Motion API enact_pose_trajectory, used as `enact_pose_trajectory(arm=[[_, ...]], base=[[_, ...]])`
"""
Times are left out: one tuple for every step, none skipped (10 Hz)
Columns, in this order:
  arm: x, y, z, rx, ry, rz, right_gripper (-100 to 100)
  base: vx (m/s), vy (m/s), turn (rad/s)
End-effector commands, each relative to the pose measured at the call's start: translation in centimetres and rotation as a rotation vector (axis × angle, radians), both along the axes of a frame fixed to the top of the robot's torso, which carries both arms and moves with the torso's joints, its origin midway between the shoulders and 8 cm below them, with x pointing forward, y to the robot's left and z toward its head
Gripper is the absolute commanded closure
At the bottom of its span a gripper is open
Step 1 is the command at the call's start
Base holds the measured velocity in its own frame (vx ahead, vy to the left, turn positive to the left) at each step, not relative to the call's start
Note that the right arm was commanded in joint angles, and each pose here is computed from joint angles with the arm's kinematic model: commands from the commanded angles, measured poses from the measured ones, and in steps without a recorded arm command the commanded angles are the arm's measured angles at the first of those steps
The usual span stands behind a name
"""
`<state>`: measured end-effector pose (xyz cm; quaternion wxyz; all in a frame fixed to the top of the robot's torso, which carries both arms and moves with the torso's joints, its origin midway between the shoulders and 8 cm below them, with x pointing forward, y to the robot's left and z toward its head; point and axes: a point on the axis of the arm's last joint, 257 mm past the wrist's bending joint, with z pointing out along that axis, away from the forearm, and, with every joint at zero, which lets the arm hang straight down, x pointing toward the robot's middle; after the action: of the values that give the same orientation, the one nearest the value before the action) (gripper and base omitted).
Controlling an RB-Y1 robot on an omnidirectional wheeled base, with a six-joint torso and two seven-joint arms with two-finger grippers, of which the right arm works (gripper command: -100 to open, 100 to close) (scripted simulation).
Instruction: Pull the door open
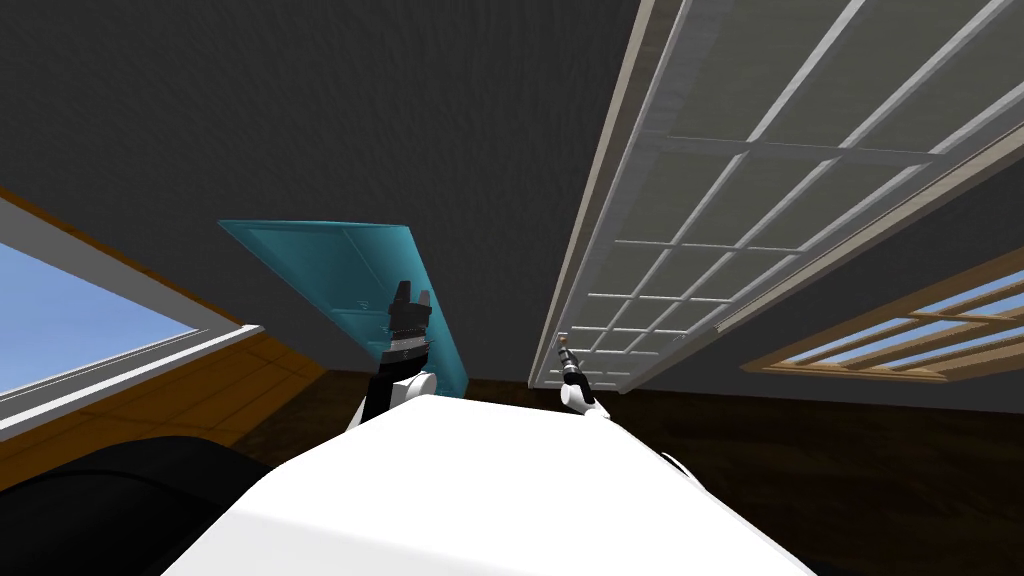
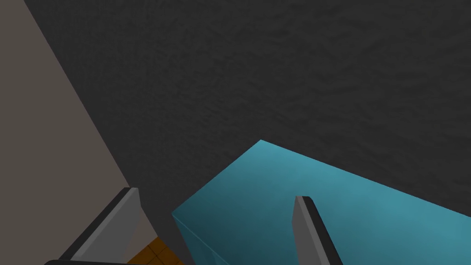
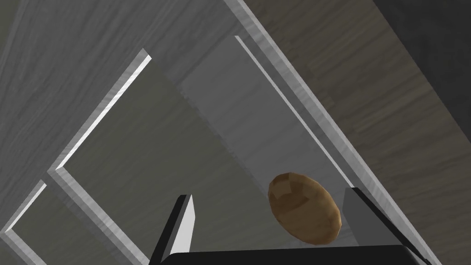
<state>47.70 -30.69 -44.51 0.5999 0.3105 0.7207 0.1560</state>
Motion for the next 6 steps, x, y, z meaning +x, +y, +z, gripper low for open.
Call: enact_pose_trajectory(arm=[[-0.83,-1.93,-0.86,0.006,0.019,-0.033,100],[-0.87,-2.09,-0.8,0.036,0.01,-0.044,100],[-0.9,-2.25,-0.74,0.066,0.002,-0.055,100],[-0.93,-2.4,-0.68,0.09,-0.005,-0.065,100],[-0.93,-2.4,-0.68,0.097,-0.006,-0.066,100],[-0.97,-2.58,-0.61,0.13,-0.016,-0.078,100]], base=[[-0.025,-0.008,0.027],[-0.03,-0.002,0.057],[-0.038,-0.028,0.07],[-0.054,-0.033,0.093],[-0.035,-0.016,0.035],[-0.03,-0.02,0.065]])
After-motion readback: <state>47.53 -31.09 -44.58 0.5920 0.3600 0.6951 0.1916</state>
